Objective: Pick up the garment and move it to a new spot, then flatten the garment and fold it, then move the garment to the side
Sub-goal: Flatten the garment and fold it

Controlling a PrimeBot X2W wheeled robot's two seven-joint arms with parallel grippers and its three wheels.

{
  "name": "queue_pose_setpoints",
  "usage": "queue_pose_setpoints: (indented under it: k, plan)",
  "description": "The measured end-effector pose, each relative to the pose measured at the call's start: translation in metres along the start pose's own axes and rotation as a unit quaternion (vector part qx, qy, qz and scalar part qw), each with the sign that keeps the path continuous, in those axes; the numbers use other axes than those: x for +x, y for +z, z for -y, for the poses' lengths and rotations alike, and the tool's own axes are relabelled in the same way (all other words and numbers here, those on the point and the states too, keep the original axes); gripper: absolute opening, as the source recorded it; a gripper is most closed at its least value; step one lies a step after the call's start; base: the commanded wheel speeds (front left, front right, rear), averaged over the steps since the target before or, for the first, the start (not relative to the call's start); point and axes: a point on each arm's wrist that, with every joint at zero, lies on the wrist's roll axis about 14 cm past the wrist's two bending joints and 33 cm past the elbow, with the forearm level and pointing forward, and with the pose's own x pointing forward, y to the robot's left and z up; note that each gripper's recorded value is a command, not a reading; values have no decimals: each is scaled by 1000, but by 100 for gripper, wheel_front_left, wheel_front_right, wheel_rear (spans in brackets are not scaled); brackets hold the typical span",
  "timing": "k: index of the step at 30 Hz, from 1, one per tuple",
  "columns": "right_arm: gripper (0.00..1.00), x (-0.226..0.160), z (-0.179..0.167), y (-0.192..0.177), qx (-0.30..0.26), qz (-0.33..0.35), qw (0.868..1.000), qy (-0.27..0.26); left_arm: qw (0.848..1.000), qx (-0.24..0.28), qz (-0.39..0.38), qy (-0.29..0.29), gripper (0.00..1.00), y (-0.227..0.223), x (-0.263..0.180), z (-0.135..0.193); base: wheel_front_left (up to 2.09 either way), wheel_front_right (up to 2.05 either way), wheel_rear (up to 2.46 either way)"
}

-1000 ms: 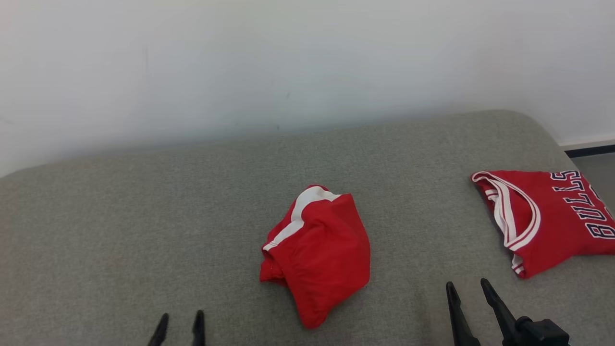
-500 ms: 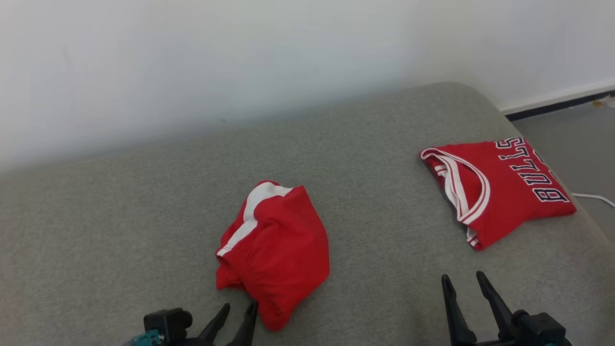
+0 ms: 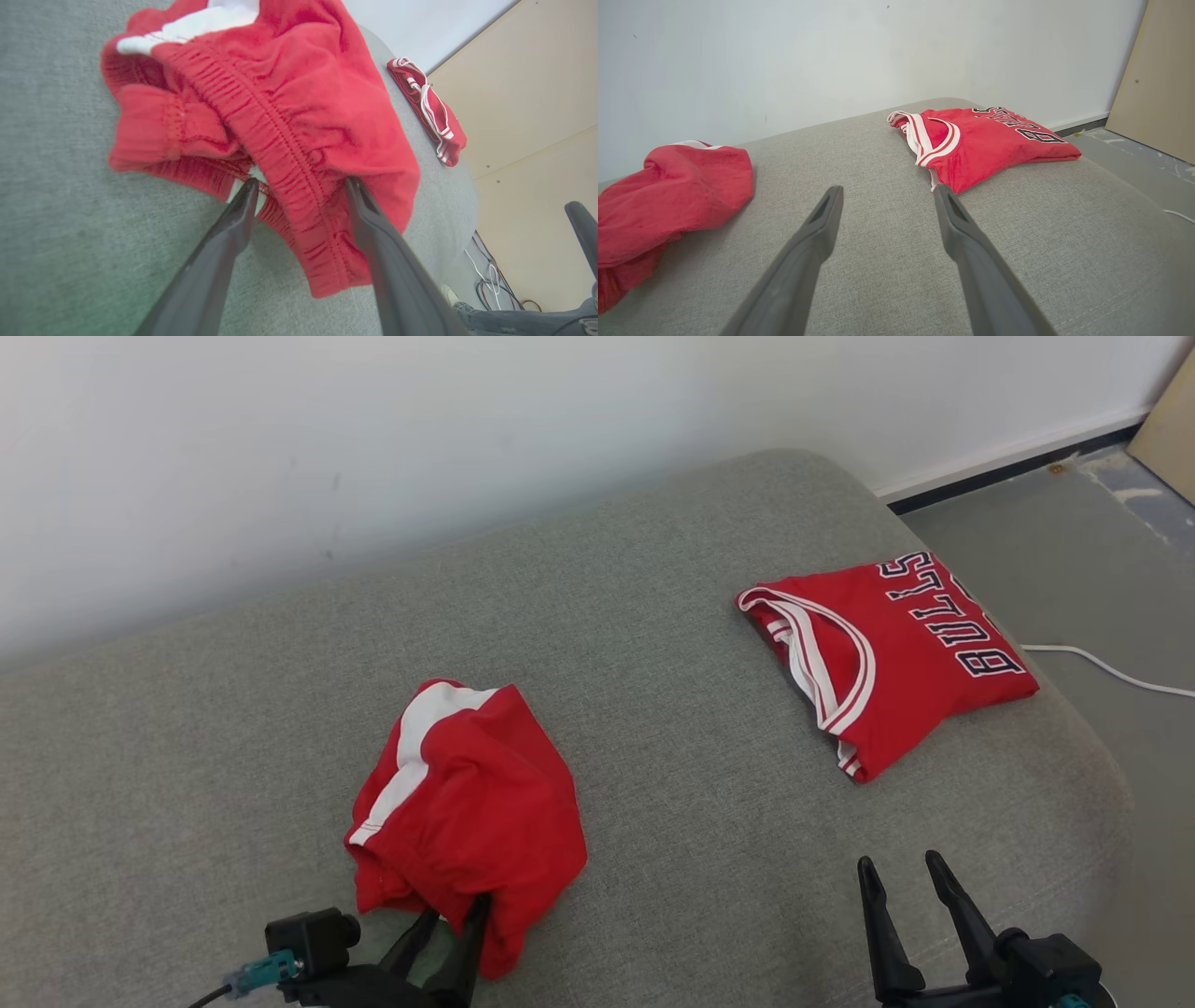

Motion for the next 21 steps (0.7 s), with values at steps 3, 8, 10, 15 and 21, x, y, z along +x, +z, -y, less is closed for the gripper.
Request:
queue_pose_setpoints:
  k: [3, 8, 10, 15, 21]
  plan:
    - [100, 0, 2, -1, 0, -2, 1000, -4, 1000, 1, -4, -12, 37, -1, 4, 6, 0, 0, 0]
    - [100, 1, 0, 0, 1, 0, 1000, -2, 999, 20, 29, -22, 0, 15, 5, 9, 0, 0, 0]
    - [100, 1, -1, 0, 2, 0, 1000, -1, 997, 43, 57, -19, 0, 30, 6, 8, 0, 0, 0]
    - [100, 2, -3, 1, 3, 2, 1000, 3, 986, 108, 120, -36, 0, 73, 9, 27, 0, 0, 0]
    - [100, 3, -6, 2, 3, 4, 1000, 7, 968, 158, 174, -87, 0, 124, 15, 70, 0, 0, 0]
